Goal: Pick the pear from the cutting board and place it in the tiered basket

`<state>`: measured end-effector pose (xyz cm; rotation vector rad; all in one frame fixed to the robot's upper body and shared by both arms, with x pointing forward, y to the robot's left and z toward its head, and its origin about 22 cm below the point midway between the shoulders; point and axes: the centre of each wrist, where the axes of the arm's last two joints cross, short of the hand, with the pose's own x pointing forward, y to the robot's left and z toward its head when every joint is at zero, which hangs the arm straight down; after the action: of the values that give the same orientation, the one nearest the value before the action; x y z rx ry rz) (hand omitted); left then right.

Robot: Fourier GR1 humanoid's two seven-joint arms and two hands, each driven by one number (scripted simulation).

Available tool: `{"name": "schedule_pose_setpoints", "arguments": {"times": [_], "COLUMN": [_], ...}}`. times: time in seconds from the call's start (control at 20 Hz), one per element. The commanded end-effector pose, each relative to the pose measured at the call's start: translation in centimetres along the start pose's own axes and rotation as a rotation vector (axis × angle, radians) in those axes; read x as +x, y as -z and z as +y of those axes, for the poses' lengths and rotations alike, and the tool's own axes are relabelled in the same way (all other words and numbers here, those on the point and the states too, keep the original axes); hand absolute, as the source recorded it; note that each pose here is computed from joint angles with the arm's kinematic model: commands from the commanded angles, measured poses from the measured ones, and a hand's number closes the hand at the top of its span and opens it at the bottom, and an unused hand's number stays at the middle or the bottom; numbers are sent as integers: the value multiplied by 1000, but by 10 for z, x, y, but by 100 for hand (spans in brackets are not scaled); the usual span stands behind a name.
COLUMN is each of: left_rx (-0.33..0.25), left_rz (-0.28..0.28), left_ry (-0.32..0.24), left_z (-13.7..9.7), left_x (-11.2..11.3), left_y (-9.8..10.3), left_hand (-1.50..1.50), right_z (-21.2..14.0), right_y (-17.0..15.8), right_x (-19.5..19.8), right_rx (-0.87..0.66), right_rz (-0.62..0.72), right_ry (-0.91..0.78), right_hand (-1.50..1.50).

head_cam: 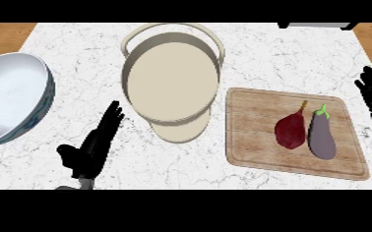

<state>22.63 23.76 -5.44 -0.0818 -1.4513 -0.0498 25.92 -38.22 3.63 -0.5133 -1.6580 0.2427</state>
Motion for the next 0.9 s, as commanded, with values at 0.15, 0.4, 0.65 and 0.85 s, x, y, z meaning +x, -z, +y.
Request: {"name": "schedule_pose_setpoints", "arguments": {"times": [0.15,0.4,0.65,0.85], "left_rx": [238,344,337,310], "left_rz": [93,167,163,160], "left_ry": [137,129,127,163], "left_z": [46,54,32,27], "left_x": [-12,-25,-23,-17], "left_y": [-23,-40,-34,-25], "left_hand": [0,0,0,0], "right_z": [-17,-14,13,35], "right_y": [-7,-40,-73,-124], "right_x": [30,-10,18,34], "right_rx": [-510,-1135,-1317,-1206], "right_rz": [-244,107,-131,-76], "right_ry": [60,331,402,373], "right_hand": [150,-150,-150,-150]}}
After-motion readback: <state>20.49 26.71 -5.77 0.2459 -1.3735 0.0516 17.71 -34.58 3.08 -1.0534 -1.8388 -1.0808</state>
